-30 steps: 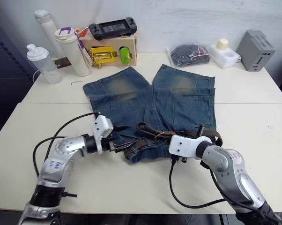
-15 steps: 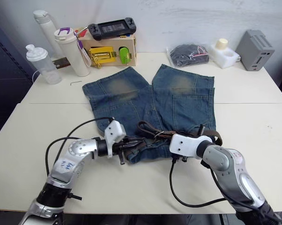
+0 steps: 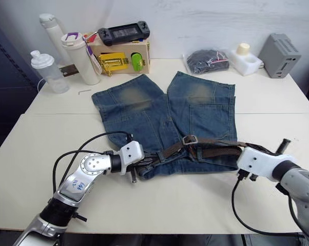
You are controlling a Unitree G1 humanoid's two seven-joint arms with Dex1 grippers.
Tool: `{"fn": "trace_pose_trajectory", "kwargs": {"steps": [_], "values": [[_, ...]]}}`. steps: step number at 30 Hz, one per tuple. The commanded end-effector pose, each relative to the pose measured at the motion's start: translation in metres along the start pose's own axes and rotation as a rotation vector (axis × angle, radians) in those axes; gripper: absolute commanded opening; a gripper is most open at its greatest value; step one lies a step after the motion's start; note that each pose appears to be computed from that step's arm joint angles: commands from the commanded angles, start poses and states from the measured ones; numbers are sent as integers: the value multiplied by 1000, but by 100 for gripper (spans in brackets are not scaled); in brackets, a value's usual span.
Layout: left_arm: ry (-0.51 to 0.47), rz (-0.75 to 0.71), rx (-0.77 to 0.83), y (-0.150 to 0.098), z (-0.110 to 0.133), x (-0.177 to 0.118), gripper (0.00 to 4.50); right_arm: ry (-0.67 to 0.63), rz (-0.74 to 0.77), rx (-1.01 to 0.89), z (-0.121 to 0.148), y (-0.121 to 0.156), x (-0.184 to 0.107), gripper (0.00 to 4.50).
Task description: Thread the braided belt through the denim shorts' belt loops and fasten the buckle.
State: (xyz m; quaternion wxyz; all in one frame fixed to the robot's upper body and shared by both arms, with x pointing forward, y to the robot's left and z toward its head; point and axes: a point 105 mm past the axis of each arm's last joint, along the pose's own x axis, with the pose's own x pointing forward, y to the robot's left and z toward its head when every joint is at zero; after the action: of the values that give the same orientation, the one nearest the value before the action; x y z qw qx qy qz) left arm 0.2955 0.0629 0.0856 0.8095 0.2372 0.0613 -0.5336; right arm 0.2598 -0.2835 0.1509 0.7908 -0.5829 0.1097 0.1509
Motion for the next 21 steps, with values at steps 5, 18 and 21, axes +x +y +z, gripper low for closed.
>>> {"fn": "trace_pose_trajectory", "kwargs": {"steps": [5, 18, 21], "values": [[137, -27, -61, -11, -37, -4, 33, 63, -66, -18, -10, -5, 0, 0], [164, 30, -62, 1, -41, -27, 29, -143, 38, -23, 51, 25, 12, 84], [160, 61, -71, 5, -40, -38, 29, -148, 60, 47, 56, 30, 14, 203]]}}
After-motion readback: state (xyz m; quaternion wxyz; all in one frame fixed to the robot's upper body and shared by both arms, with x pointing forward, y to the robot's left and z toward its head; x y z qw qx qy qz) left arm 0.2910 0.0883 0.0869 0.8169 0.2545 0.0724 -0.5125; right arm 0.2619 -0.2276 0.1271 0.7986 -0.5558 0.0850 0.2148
